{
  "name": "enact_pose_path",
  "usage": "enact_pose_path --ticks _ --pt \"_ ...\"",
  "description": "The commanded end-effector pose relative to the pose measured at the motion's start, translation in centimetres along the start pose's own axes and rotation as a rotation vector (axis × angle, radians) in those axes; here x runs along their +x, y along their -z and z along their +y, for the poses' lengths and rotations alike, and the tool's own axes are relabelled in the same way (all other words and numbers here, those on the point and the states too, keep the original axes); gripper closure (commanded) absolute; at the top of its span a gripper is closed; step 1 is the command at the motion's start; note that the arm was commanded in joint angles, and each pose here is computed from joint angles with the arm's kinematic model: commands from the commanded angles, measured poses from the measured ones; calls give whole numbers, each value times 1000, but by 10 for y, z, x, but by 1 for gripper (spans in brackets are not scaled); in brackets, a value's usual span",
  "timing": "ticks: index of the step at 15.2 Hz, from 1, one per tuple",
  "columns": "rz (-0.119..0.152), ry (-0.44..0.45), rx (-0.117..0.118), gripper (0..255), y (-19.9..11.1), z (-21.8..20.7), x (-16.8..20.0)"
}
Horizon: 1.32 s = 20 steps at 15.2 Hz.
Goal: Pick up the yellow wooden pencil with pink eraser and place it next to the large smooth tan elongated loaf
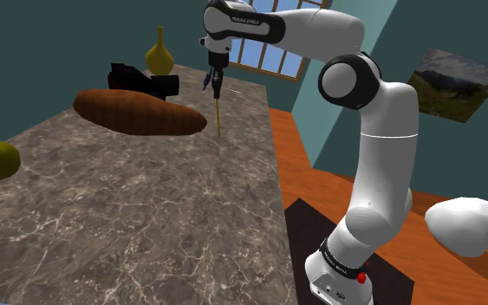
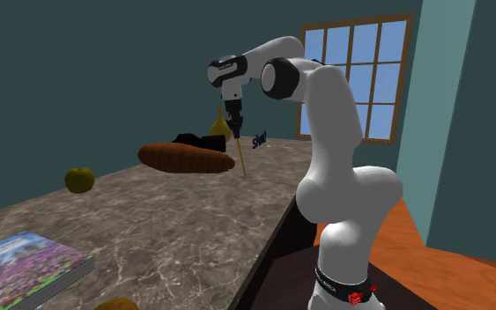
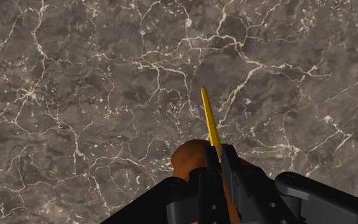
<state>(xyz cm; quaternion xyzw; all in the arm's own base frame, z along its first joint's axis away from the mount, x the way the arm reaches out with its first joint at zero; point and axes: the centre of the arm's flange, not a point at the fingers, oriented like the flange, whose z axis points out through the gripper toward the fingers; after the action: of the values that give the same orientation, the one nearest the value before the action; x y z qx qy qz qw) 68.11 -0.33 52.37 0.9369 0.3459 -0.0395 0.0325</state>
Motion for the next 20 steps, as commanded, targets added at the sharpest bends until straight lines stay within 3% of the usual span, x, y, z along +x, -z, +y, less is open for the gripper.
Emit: enact_pose_path --ticks 1,20 --pt "0 0 0 255 -11 0 2" --pt "0 0 0 255 -111 -3 11"
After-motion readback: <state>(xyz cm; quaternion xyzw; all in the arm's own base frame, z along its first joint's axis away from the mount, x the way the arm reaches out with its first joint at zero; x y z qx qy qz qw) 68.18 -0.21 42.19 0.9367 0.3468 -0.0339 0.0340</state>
